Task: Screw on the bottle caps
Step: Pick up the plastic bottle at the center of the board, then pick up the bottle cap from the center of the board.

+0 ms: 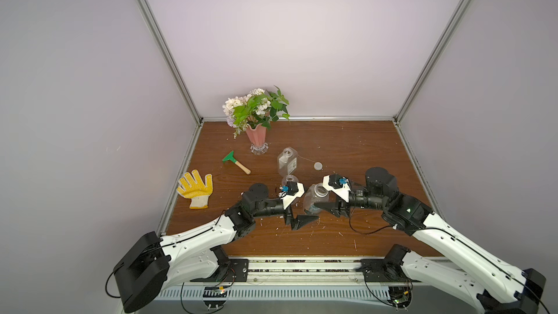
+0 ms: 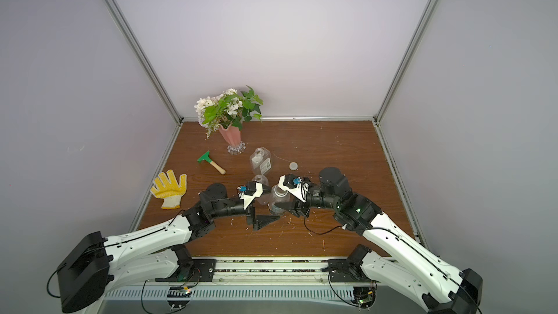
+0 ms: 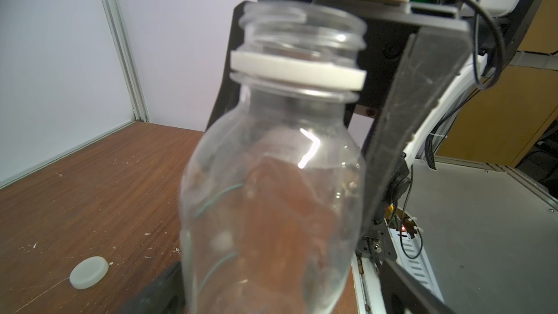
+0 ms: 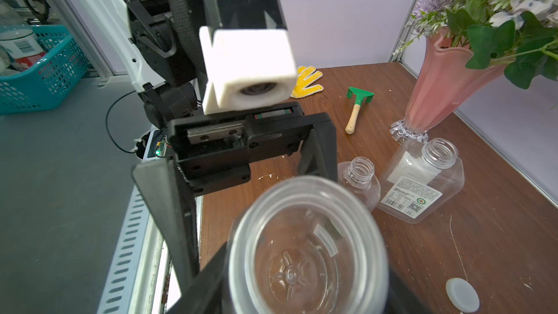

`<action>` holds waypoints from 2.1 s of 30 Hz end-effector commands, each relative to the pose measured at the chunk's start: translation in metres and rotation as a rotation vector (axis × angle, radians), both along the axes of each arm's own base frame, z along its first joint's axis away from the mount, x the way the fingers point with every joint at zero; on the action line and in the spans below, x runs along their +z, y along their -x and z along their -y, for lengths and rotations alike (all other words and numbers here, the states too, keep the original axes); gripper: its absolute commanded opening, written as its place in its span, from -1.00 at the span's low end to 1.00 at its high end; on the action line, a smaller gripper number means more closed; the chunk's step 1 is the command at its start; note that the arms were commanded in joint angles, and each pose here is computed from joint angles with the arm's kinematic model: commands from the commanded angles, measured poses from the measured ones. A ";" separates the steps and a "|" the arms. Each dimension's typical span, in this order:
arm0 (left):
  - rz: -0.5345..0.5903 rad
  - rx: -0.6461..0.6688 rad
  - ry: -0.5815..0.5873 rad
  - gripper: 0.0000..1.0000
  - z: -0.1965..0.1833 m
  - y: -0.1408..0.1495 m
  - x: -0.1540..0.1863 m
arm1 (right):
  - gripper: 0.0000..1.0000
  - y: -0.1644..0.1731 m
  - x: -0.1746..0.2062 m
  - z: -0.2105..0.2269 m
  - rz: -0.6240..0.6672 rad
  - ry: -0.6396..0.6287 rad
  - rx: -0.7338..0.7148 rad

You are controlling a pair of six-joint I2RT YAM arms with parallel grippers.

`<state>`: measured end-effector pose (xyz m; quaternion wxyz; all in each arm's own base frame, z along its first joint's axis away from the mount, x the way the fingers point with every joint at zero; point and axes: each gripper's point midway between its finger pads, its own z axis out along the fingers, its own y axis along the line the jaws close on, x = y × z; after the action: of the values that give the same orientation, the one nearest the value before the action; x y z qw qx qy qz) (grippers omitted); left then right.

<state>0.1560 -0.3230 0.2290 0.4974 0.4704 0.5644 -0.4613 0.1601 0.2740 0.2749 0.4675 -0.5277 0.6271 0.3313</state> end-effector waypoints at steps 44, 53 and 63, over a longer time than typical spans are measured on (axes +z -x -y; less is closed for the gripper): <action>0.129 0.248 0.193 0.10 -0.036 -0.015 0.053 | 0.52 -0.091 -0.150 0.138 -0.278 -0.108 -1.089; 0.124 0.239 0.177 0.07 -0.033 -0.016 0.049 | 0.35 -0.106 -0.194 0.146 -0.359 -0.007 -1.144; 0.125 0.239 0.169 0.07 -0.031 -0.017 0.047 | 0.24 -0.112 -0.211 0.132 -0.393 0.080 -1.096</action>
<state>0.1775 -0.2887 0.2652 0.6153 0.3805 0.5585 -0.4059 0.2572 0.1287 0.0447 0.4039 -0.0689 0.9078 0.0894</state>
